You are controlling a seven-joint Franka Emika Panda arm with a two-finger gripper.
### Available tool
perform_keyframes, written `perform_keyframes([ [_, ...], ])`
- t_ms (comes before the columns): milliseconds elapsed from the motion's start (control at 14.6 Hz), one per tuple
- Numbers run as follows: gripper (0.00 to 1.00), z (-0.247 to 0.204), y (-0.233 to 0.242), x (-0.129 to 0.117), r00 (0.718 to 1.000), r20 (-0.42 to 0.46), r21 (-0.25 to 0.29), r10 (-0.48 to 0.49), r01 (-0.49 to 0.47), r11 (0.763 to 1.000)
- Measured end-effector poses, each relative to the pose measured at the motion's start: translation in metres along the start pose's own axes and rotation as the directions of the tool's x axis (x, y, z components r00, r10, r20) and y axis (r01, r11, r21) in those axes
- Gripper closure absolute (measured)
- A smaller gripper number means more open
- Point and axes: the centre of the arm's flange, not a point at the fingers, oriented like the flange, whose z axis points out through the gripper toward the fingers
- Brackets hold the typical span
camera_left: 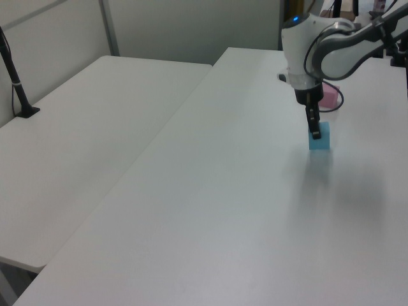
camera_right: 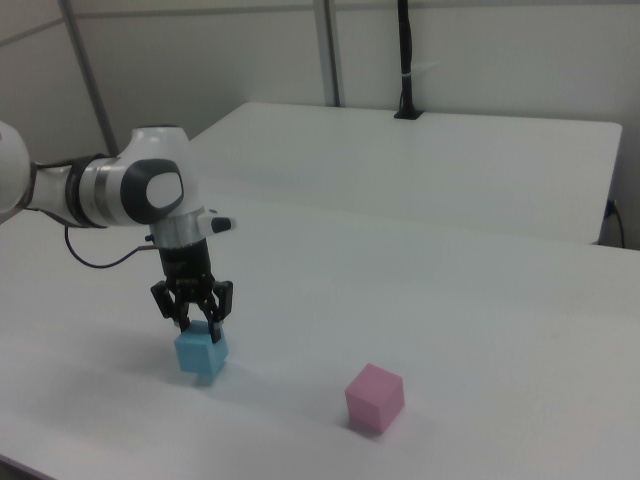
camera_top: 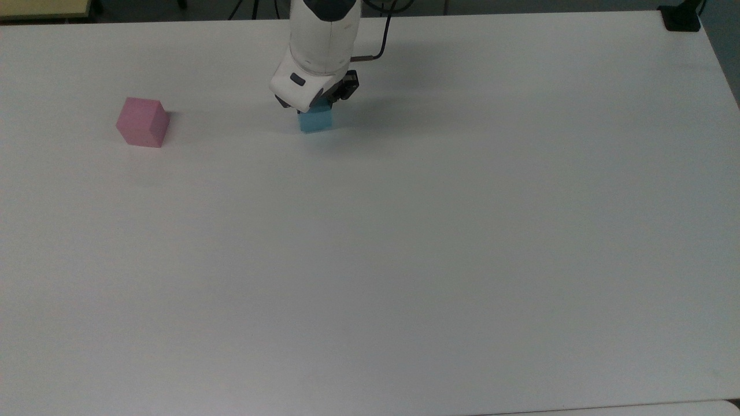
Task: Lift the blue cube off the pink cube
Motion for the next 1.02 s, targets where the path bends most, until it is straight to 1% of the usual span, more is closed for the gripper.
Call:
perform_keyframes([
  [68,0.45,0.006,-0.005,0.002,1.000,0.008,-0.003,-0.001,0.001,1.000],
  [137,0.41,0.009,-0.008,0.003,1.000,0.016,-0.005,0.001,0.000,1.000],
  [205,0.32,0.012,-0.010,0.005,1.000,0.021,-0.006,0.004,-0.003,1.000],
  [273,0.16,0.013,-0.012,0.005,1.000,0.022,-0.007,0.014,-0.014,1.000],
  [341,0.06,0.011,-0.011,0.005,1.000,0.019,-0.007,0.022,-0.022,1.000],
  [410,0.01,0.006,-0.009,0.005,0.999,0.009,-0.009,0.036,-0.036,0.999],
  [478,0.00,-0.004,-0.006,0.005,0.998,-0.005,-0.010,0.058,-0.058,0.998],
  [683,0.00,-0.078,0.019,-0.001,0.987,-0.047,-0.009,0.155,-0.156,0.988],
  [888,0.00,-0.161,0.043,-0.017,0.967,-0.122,0.036,0.224,-0.222,0.974],
  [1024,0.00,-0.199,0.055,-0.028,0.953,-0.158,0.069,0.260,-0.252,0.965],
])
